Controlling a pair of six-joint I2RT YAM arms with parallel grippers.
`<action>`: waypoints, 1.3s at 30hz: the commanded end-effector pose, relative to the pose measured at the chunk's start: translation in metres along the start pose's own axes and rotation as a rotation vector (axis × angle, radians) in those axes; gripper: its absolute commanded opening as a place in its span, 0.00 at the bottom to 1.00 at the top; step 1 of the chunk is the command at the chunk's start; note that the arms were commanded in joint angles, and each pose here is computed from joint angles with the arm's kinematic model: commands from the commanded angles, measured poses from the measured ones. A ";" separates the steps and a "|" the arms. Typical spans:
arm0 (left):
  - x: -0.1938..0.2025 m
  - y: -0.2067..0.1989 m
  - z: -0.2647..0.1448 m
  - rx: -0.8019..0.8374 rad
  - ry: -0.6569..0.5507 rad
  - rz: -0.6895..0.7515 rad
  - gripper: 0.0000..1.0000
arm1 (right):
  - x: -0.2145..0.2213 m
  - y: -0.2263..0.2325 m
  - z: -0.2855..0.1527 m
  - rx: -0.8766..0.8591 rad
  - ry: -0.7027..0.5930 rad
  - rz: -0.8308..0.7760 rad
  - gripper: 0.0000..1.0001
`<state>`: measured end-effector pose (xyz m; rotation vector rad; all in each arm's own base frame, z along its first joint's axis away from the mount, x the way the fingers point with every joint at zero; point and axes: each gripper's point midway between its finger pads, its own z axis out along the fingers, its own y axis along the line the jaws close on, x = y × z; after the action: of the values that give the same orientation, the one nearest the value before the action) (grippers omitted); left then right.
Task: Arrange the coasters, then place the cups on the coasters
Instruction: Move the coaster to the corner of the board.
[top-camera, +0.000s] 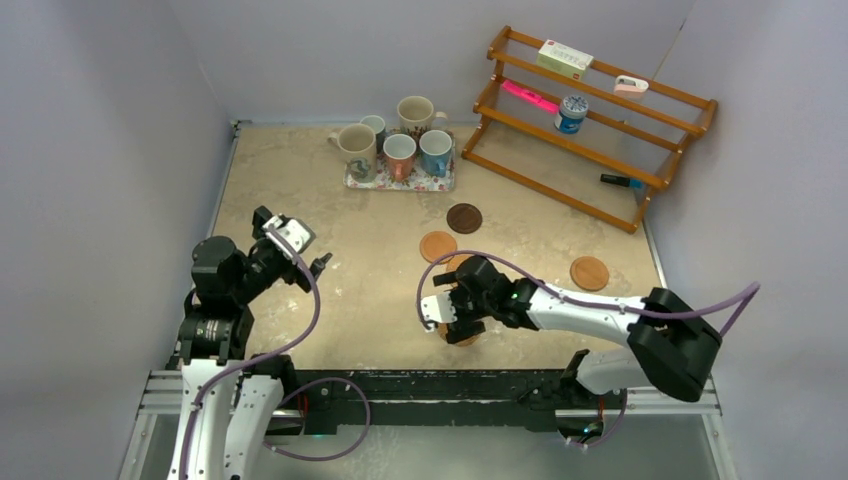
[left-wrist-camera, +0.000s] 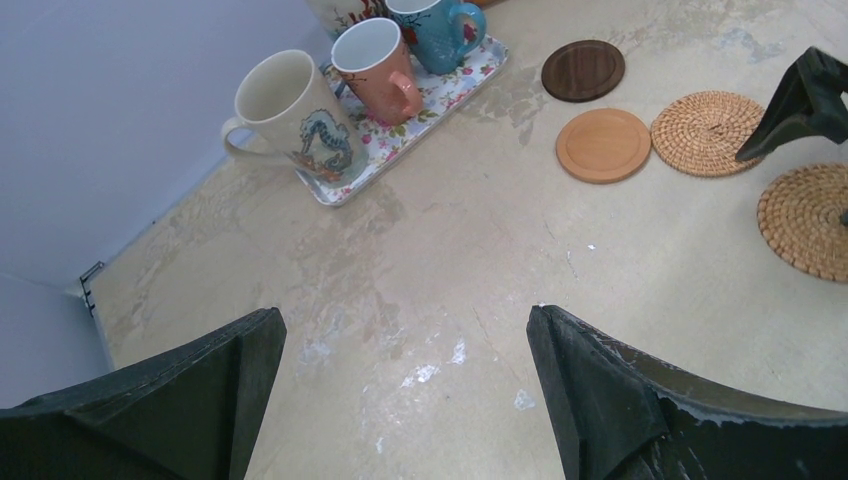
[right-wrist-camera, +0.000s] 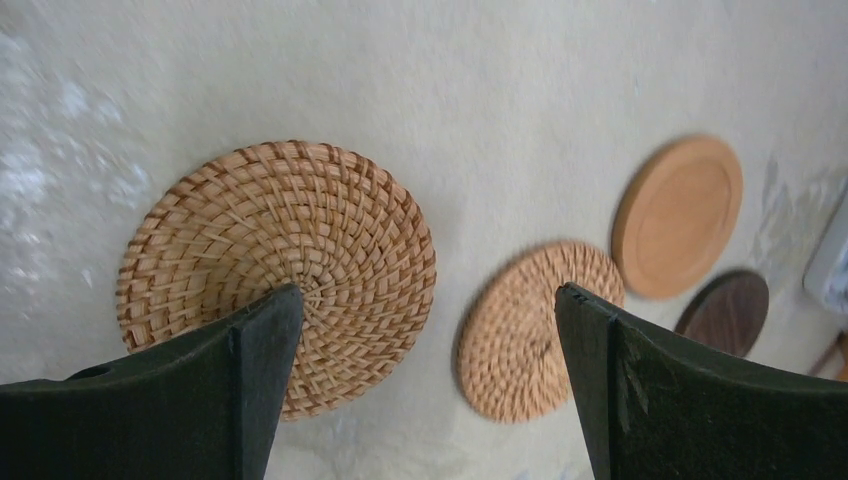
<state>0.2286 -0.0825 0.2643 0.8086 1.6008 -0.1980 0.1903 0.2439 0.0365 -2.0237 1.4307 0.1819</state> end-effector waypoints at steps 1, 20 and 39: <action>-0.008 0.010 0.003 -0.019 -0.005 0.020 1.00 | -0.038 0.012 0.020 -0.134 -0.143 0.002 0.99; 0.019 -0.002 0.053 0.192 0.024 -0.015 1.00 | -0.155 -0.133 -0.097 0.337 -0.464 0.263 0.99; 0.022 -0.088 0.145 0.191 0.154 0.283 1.00 | -0.043 -0.095 -0.188 0.586 -0.301 0.464 0.99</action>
<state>0.2852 -0.2067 0.1752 1.2083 1.6647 -0.2528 0.2168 0.1922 0.2419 -1.1611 1.5199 0.1925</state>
